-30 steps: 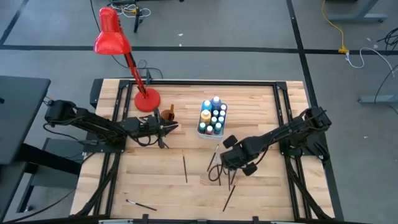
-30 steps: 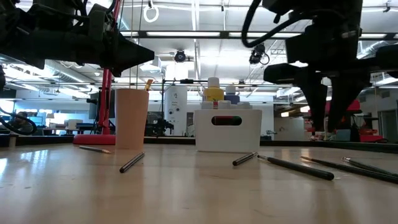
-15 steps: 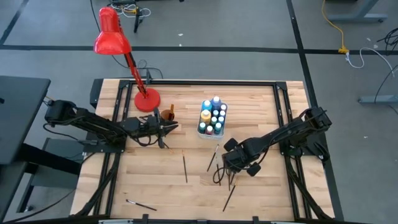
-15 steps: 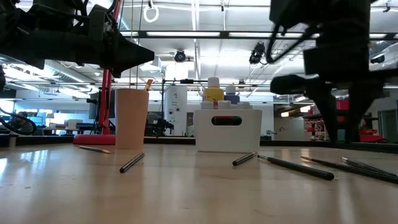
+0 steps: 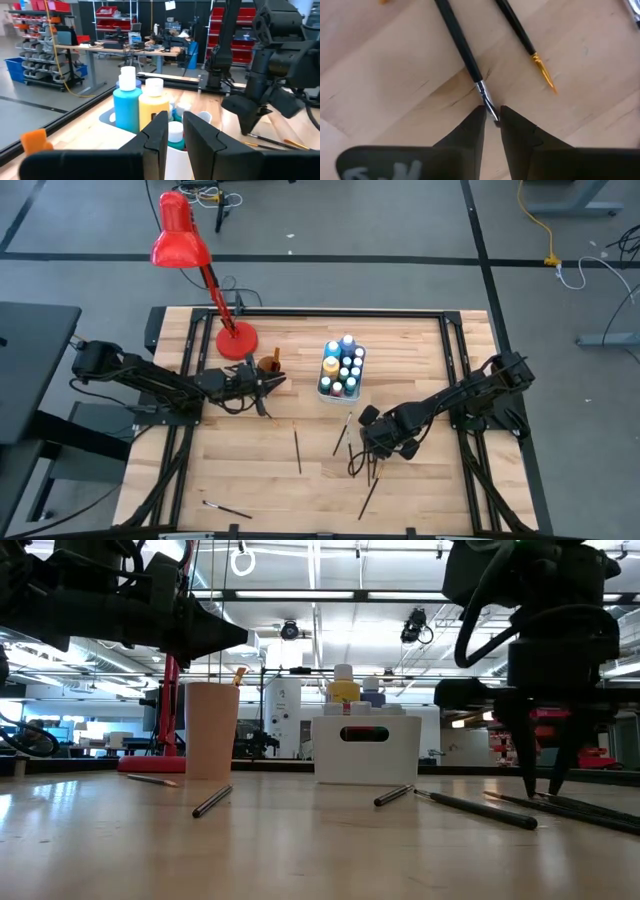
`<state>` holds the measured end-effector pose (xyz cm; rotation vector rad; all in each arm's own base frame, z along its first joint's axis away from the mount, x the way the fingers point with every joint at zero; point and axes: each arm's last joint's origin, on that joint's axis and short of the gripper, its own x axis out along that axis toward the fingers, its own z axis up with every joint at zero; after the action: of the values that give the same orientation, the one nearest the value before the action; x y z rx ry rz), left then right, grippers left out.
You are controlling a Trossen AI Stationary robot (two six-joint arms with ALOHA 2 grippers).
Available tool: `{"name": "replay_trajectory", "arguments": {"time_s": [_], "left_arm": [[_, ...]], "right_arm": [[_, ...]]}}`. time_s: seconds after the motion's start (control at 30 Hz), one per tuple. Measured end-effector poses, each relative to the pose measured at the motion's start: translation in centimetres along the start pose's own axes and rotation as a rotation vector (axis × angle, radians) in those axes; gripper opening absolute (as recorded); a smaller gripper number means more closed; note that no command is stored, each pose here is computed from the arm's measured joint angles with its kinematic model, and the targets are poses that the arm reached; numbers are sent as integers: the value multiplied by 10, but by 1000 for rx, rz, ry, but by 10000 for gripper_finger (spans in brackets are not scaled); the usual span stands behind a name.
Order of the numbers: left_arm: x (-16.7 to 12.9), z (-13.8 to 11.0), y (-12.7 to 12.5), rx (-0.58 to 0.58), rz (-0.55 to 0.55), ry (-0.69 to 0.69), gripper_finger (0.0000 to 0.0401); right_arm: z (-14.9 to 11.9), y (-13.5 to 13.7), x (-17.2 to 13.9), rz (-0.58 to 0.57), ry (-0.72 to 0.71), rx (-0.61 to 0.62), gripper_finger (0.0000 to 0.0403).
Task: Pick & Place Paint Supplies
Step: Put the white paint brush into the orange cup
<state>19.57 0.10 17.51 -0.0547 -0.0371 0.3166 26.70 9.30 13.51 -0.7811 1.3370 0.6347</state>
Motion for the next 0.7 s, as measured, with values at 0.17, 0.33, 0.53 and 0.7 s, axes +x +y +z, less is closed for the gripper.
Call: {"name": "replay_trajectory", "arguments": {"time_s": [0.17, 0.33, 0.53, 0.7], "left_arm": [[0, 0, 0, 0, 8, 0, 66], [0, 0, 0, -22, 8, 0, 66], [0, 0, 0, -23, 8, 0, 66], [0, 0, 0, -63, 8, -3, 66]], "right_arm": [[-1, 2, 2, 6, -4, -34, 28], [0, 2, 2, 2, -9, -88, 10], [4, 7, -3, -53, 21, -273, 3], [28, -3, -32, -177, -48, -348, 2]]}}
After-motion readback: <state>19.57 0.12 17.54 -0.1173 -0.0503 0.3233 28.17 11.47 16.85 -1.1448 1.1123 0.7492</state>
